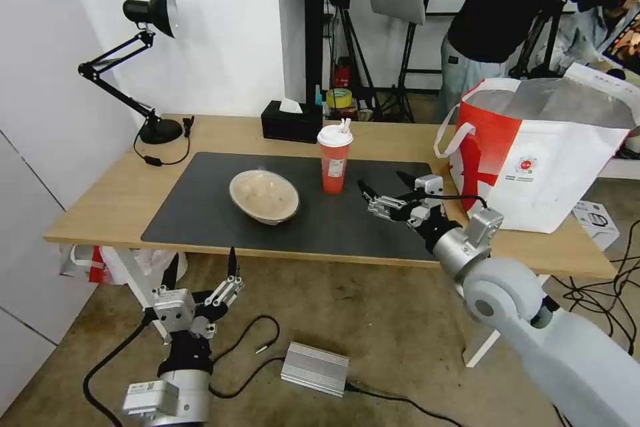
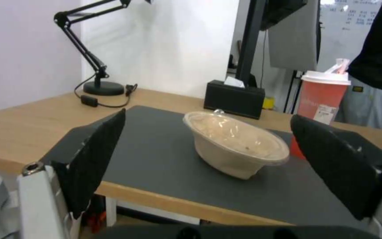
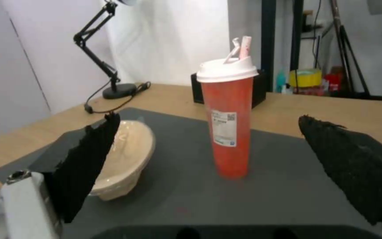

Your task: Pick up the trash from the table and place it into the takeout bag.

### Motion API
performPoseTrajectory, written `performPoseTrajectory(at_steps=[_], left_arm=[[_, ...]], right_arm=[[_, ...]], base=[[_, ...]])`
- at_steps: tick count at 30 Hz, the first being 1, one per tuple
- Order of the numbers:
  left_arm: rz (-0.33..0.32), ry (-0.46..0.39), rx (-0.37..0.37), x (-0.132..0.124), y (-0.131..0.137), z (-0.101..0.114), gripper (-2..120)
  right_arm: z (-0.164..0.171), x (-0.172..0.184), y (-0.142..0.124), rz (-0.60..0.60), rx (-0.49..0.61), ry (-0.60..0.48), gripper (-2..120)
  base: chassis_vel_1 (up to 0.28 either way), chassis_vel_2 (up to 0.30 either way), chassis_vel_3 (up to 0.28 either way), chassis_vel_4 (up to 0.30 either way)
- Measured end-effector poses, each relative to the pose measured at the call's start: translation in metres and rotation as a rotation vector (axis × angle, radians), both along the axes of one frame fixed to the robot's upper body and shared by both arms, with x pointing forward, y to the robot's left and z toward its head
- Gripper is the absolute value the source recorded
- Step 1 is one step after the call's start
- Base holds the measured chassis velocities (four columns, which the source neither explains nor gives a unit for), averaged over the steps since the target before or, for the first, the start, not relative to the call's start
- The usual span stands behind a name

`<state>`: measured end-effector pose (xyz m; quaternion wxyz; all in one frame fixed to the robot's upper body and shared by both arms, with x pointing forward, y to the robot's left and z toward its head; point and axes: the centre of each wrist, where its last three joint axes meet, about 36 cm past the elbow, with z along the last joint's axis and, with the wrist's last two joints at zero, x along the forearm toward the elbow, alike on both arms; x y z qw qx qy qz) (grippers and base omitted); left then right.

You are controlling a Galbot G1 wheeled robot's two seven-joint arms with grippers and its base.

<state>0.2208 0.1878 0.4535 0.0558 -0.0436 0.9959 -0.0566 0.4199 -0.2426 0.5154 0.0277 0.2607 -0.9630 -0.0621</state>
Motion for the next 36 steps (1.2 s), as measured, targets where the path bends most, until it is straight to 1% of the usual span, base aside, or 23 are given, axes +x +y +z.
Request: performPoseTrajectory(at_steps=[16,36], left_arm=[[-0.003,-0.010,-0.004,0.000,-0.002,0.004,100],[0.001,-0.009,-0.008,0.000,-0.003,0.004,100]], right_arm=[[0.007,0.019,-0.003,-0.011,-0.040,0.037,100],[0.004,0.048,-0.002,-0.022,-0.053,0.058,100]], base=[[0.000,0.000,0.000,0.000],[0.000,0.000,0.000,0.000]])
